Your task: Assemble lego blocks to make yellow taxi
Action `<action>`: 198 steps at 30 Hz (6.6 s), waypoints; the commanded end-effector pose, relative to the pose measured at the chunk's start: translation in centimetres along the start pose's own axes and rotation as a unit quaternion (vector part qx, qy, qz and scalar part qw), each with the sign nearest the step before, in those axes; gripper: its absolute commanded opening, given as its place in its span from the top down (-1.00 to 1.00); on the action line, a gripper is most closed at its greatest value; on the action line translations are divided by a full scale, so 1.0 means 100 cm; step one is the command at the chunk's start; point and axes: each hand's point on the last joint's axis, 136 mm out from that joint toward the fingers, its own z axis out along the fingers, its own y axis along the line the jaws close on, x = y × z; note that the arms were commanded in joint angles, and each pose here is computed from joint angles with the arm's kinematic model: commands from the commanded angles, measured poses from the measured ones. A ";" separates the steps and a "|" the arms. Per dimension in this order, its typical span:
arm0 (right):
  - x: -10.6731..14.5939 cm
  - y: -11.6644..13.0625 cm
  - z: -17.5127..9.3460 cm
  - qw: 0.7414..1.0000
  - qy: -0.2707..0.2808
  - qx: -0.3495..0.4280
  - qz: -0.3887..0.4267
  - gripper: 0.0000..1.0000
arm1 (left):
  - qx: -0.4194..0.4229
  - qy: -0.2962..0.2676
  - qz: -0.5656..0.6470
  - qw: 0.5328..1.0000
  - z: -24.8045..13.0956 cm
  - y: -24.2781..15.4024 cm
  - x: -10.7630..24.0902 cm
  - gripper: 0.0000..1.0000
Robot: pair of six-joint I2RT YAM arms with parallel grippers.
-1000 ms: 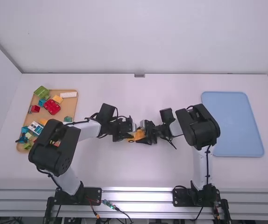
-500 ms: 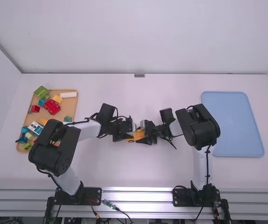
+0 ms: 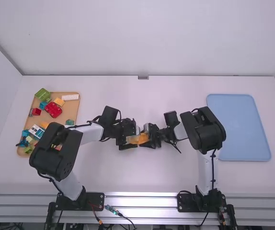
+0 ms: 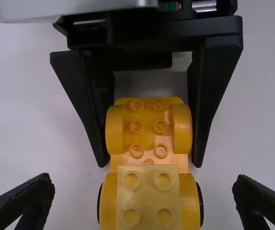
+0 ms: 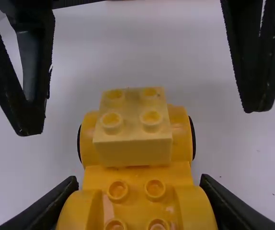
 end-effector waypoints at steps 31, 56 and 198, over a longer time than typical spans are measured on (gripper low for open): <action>0.010 0.000 0.002 1.000 0.014 0.003 0.009 -0.04 | -0.005 -0.025 0.019 0.999 -0.022 0.008 -0.035 0.02; 0.010 0.000 0.002 1.000 0.013 0.003 0.010 -0.02 | -0.007 0.002 0.008 1.000 -0.015 0.002 -0.014 0.96; 0.021 -0.034 -0.021 0.994 0.035 0.078 0.074 -0.98 | -0.265 0.060 -0.164 0.948 -0.189 0.129 -0.040 -0.98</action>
